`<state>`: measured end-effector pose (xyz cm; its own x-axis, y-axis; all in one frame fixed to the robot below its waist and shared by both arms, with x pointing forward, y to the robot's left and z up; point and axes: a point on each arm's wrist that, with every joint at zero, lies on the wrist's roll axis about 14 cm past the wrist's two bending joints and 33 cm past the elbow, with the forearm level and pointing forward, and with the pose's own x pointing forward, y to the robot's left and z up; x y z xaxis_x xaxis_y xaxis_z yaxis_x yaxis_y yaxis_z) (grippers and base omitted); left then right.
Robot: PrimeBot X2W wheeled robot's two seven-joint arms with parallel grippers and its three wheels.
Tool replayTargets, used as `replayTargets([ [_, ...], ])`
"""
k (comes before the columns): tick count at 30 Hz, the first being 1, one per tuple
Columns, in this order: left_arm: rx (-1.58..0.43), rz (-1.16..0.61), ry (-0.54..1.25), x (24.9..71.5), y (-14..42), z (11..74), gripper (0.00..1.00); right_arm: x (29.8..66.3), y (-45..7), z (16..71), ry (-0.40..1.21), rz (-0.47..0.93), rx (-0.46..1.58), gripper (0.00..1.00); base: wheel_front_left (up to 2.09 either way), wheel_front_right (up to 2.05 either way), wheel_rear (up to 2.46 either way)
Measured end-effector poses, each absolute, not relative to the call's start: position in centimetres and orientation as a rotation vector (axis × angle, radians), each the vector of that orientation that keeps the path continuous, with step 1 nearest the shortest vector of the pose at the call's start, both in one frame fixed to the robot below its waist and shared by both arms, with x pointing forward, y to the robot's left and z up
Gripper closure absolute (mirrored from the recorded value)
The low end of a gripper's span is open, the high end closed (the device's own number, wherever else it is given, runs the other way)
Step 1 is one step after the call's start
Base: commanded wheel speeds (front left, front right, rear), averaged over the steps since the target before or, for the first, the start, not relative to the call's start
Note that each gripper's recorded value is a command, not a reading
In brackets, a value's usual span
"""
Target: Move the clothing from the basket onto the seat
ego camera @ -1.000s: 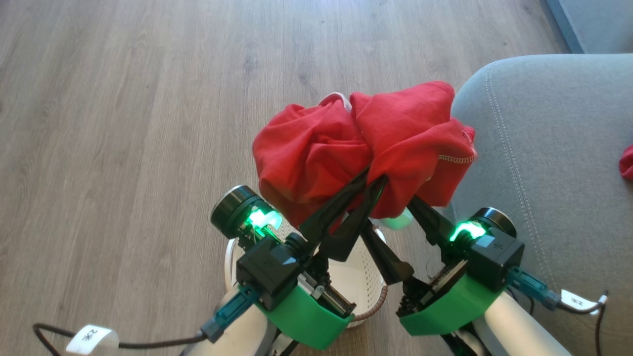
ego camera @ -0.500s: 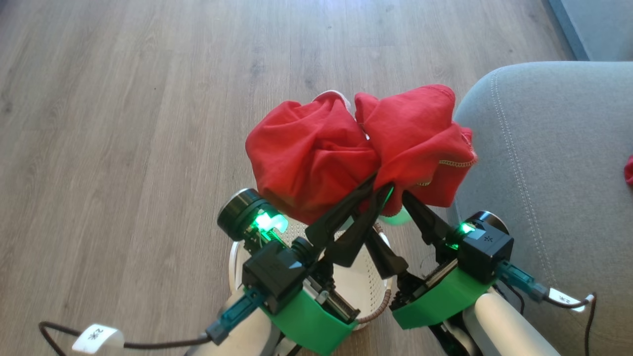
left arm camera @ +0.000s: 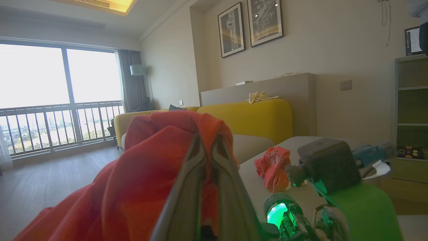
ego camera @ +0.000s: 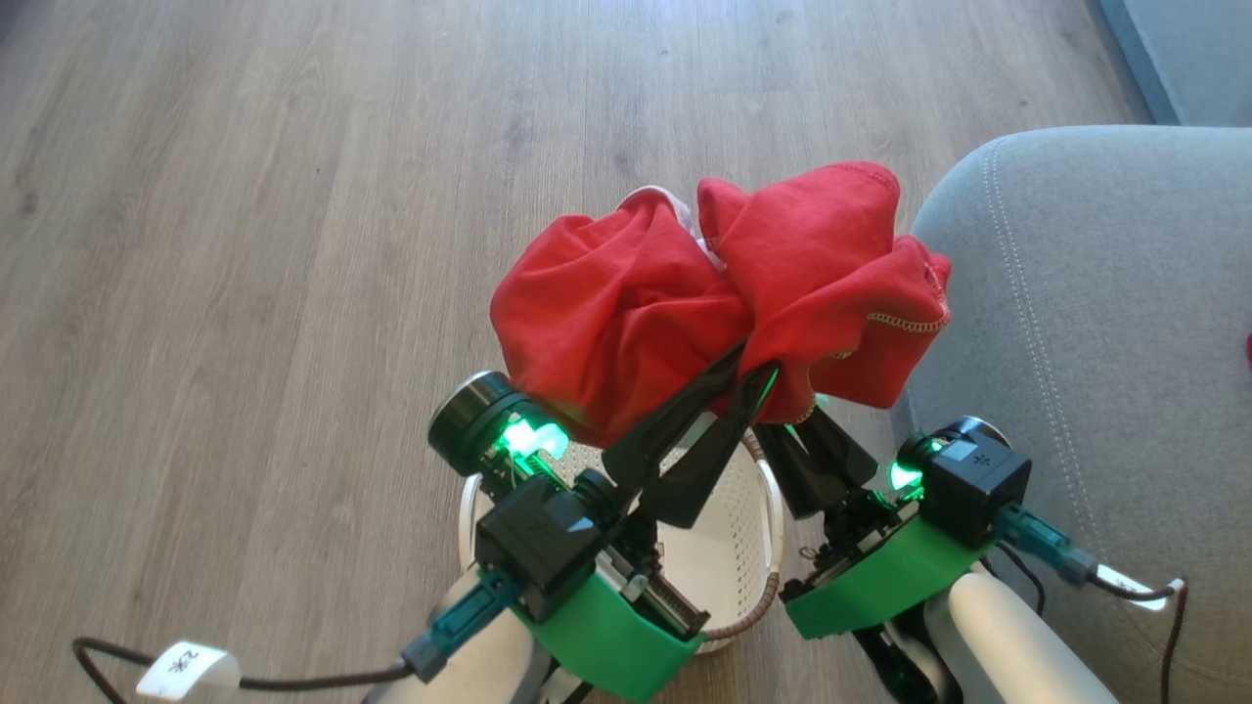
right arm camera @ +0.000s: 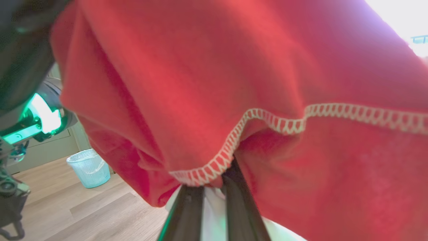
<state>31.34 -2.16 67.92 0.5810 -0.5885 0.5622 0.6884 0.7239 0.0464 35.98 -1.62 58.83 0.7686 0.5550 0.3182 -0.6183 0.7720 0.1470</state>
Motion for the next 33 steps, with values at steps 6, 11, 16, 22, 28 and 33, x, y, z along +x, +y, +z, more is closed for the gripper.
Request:
replayTargets([
  [6,-0.189,-0.754,-0.58,31.5,-2.3,67.7,1.0,36.1,-1.8,59.7,-0.281,0.628,0.308,1.0,0.0,0.0,0.0],
  [11,-0.192,-0.756,-0.575,31.7,-2.4,67.6,1.0,36.2,-2.4,61.4,-0.326,0.616,0.371,1.0,0.0,0.0,0.0],
  [16,-0.197,-0.758,-0.564,32.0,-2.5,67.3,1.0,36.3,-2.8,62.5,-0.359,0.609,0.4,1.0,0.0,0.0,0.0],
  [22,-0.199,-0.759,-0.556,32.1,-2.5,67.1,0.69,36.5,-3.4,63.3,-0.377,0.591,0.46,1.0,0.0,0.0,0.0],
  [28,-0.197,-0.752,-0.559,32.2,-2.3,67.1,0.0,36.6,-3.7,63.9,-0.389,0.583,0.492,1.0,0.0,0.0,0.0],
  [33,-0.196,-0.749,-0.562,32.2,-2.2,67.2,0.0,36.5,-3.9,64.3,-0.405,0.58,0.497,1.0,0.0,0.0,0.0],
])
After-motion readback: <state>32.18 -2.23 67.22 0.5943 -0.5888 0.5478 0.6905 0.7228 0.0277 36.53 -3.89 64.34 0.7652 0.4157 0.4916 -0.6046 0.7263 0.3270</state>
